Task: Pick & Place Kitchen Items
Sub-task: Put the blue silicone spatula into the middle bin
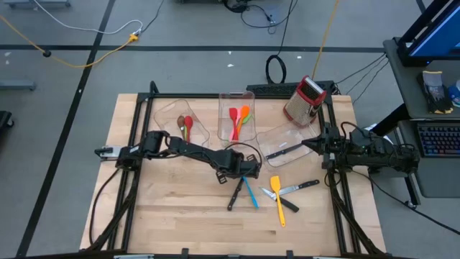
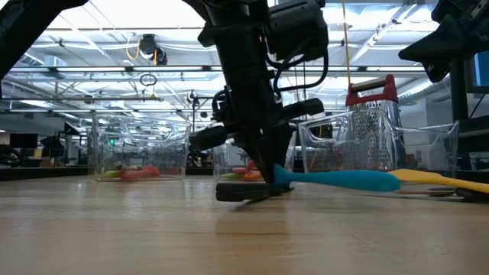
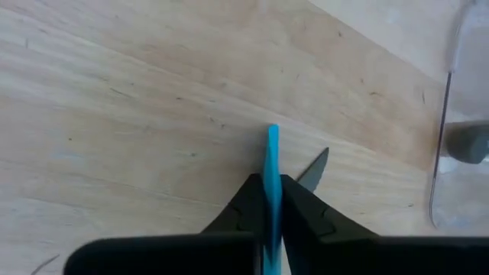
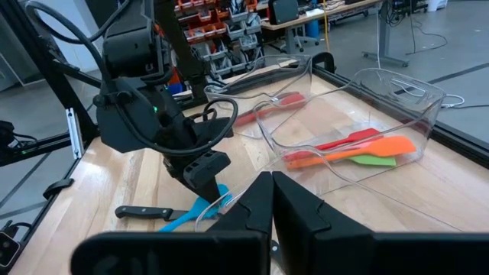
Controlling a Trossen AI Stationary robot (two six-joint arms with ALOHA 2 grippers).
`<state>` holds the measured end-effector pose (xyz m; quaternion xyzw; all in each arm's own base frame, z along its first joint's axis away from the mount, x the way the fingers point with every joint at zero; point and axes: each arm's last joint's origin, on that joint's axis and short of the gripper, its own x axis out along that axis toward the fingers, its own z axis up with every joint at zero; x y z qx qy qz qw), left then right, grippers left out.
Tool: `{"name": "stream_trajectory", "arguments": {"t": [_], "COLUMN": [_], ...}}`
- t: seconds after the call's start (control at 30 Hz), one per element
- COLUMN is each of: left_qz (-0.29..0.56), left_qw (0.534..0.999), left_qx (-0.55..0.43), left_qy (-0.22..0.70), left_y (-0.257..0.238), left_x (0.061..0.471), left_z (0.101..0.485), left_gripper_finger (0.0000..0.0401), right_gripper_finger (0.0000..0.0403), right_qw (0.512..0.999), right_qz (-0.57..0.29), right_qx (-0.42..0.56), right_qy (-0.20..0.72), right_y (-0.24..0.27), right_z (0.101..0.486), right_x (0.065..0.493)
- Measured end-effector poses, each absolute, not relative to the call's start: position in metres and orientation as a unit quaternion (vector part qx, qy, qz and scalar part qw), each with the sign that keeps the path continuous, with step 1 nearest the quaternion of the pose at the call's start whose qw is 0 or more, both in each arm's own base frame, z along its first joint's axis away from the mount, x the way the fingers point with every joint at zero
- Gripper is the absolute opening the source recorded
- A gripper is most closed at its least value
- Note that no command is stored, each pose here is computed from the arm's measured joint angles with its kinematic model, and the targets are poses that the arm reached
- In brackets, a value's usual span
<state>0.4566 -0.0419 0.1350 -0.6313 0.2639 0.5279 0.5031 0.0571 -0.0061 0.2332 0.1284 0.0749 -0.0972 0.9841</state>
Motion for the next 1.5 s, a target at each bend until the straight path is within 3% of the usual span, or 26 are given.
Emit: {"name": "stream_trajectory", "arguments": {"t": [0.27,1.0,1.23,1.5], "left_qz": [0.515,0.422,0.404,0.376], "left_qw": [0.535,0.671,0.706,0.739], "left_qx": [-0.627,-0.603,-0.576,-0.549], "left_qy": [0.235,0.093,0.079,0.103], "left_y": [-0.039,-0.036,0.002,0.090], "left_x": [0.455,0.419,0.408,0.396], "left_z": [0.157,0.298,0.329,0.345], "left_gripper_finger": [0.0011,0.0008,0.0008,0.0008], "right_gripper_finger": [0.0004,0.0004,0.0004,0.0004], "right_qw": [0.984,0.984,0.984,0.984], "right_qz": [-0.097,-0.095,-0.095,-0.097], "right_qx": [0.128,0.129,0.129,0.129], "right_qy": [0.076,0.075,0.075,0.075], "right_y": [-0.006,-0.006,-0.006,-0.006], "right_z": [0.233,0.233,0.233,0.233], "right_x": [0.057,0.057,0.057,0.057]}}
